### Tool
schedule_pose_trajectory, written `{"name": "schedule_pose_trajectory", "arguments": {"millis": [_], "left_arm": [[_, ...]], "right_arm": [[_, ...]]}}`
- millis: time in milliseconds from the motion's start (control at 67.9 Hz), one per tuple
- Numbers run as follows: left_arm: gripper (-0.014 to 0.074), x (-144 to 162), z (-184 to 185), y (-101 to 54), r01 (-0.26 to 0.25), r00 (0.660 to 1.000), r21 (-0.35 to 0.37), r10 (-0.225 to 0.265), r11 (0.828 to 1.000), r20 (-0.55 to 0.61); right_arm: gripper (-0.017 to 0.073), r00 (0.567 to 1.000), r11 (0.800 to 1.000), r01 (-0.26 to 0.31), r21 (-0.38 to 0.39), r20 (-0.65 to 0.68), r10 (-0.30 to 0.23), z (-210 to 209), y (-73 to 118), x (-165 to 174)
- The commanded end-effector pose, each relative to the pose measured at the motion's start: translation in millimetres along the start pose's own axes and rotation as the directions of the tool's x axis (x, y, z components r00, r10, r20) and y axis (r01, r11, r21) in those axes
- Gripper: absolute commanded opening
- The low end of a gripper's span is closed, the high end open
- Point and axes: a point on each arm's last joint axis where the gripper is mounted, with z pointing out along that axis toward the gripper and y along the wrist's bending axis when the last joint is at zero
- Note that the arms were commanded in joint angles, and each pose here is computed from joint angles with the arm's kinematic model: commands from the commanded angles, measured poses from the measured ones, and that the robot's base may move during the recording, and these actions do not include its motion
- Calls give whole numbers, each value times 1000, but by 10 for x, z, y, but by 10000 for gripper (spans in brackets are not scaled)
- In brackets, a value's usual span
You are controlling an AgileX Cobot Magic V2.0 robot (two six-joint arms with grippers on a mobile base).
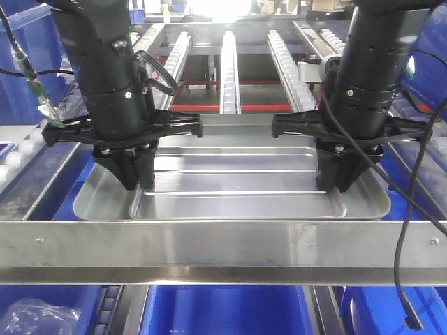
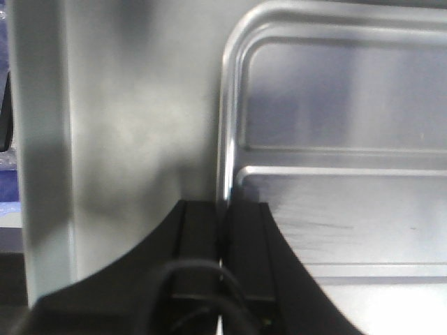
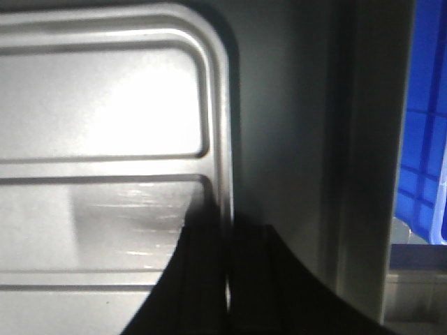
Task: Grab silver tray and place in blue box
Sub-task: 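Close both grippers on the tray's opposite rims, then lift the tray with both grippers and pull it toward the robot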
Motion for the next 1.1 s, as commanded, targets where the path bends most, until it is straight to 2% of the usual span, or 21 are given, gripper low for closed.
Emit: {"name": "schedule_pose_trajectory", "arguments": {"millis": [0,265,501,692,810,943,1090], "left_arm": [[-100,-110,-248,-61,2,997,49,-6,999,79],[-100,-164,-306,-81,5,996,50,-10,999,88],[-100,-296,-594,-94,17,994,36,-21,999,103],[-100,-270,-891,-45,26,994,32,-30,999,108],[-100,-231,-1062,-72,14,992,48,-20,999,126],[-100,-121,-1240,-144,-18,989,72,7,997,146],[-100,96,-1294,-153,17,991,55,-24,998,131]], "right_arm": [[50,997,1000,12,-22,73,-11,-197,23,-103],[50,998,1000,-2,-28,64,4,-233,26,-96],[57,990,997,-42,-67,132,50,-563,25,-125],[57,981,990,-110,-94,153,123,-946,11,-63],[57,984,991,-88,-105,147,103,-1086,93,43],[57,984,989,-87,-119,145,104,-1191,192,173],[57,985,995,-69,-78,150,80,-1286,235,331]]}}
